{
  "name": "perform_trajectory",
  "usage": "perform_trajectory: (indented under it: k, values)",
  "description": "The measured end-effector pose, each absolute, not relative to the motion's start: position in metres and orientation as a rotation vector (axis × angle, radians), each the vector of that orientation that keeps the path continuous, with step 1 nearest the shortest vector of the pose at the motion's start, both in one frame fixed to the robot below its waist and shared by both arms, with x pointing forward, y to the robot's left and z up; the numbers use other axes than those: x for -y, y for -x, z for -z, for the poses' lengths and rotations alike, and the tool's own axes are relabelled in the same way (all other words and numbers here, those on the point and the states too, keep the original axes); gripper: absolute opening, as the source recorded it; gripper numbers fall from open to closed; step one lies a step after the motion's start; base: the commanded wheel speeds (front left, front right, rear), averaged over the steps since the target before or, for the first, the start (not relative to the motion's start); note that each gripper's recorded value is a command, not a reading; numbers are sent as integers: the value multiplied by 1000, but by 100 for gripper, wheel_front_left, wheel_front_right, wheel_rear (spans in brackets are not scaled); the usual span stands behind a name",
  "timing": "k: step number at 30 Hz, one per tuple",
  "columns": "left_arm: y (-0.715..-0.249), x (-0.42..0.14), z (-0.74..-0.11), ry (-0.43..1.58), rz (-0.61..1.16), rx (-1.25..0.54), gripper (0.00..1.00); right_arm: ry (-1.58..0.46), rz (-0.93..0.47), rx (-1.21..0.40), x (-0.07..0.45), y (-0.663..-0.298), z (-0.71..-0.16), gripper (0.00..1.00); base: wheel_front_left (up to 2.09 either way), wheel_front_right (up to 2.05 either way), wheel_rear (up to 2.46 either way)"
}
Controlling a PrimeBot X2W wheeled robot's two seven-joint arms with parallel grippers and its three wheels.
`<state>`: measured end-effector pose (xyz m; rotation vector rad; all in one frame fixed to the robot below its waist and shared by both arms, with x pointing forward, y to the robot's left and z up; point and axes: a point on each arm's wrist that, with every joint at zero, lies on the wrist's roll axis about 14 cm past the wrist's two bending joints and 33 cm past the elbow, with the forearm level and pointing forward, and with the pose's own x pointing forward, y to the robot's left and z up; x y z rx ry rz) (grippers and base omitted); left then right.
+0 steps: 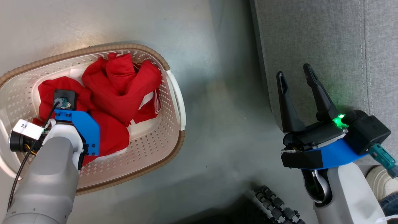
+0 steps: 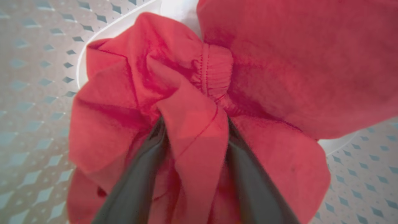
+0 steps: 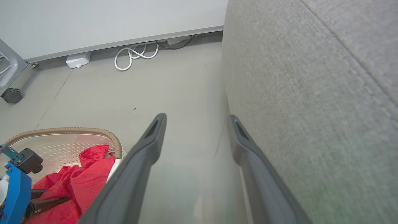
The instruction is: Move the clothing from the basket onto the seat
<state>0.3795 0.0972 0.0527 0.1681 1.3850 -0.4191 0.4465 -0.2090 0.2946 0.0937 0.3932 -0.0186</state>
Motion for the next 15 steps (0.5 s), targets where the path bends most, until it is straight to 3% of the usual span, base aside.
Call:
perform_trajectory:
  k: [1,15]
  values:
    - [-379,-96,-52,-168,422,-1386,0,-95,20,-393,209,-446,-295,100,0,0,0]
    - [-380,-93,-63,-135,451,-1359,0,-103,20,-366,209,-449,-307,100,0,0,0]
